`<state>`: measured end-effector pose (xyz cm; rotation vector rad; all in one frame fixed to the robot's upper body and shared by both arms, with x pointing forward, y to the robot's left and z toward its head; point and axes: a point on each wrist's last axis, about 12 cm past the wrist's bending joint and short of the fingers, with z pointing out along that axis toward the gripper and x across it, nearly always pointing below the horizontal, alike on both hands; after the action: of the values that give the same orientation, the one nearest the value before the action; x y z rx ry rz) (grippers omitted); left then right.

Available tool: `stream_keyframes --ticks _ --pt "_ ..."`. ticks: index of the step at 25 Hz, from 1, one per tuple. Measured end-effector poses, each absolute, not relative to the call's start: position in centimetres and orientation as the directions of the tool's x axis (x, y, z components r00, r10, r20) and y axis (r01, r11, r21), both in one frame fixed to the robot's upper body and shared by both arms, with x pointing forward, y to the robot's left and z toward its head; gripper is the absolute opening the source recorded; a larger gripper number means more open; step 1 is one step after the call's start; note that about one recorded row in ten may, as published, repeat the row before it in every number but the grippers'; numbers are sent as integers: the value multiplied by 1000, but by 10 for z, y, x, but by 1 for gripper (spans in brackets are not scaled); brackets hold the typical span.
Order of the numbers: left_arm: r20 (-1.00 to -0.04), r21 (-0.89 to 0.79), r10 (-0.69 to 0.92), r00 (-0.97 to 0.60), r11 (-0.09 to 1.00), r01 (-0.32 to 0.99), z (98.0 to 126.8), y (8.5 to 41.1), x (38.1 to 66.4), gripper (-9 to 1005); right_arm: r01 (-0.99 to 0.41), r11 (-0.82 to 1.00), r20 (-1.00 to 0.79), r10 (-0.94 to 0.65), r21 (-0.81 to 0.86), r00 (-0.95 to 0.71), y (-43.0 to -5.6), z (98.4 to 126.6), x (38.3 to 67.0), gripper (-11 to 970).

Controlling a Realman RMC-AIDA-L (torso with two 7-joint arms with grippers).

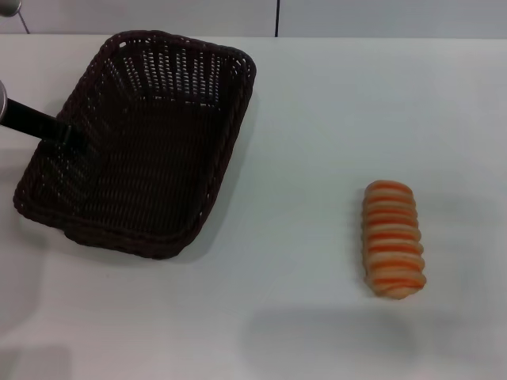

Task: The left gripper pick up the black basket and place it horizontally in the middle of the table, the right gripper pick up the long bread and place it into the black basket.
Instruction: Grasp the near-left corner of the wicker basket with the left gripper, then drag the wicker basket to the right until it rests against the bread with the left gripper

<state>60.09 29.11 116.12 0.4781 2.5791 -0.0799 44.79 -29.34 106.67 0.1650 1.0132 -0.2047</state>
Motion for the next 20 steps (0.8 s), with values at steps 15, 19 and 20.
stream_keyframes --ticks 15,19,20 --pt "-540 70 383 -750 908 413 1175 291 603 244 251 967 -855 -96 42 511 -294 1066 446 619" --pt "-614 35 417 -671 863 504 1194 297 603 220 252 967 -854 -95 42 511 -294 1066 445 617" --pt "-632 24 422 -650 849 528 1201 299 603 218 252 967 -854 -95 43 511 -294 1066 445 617"
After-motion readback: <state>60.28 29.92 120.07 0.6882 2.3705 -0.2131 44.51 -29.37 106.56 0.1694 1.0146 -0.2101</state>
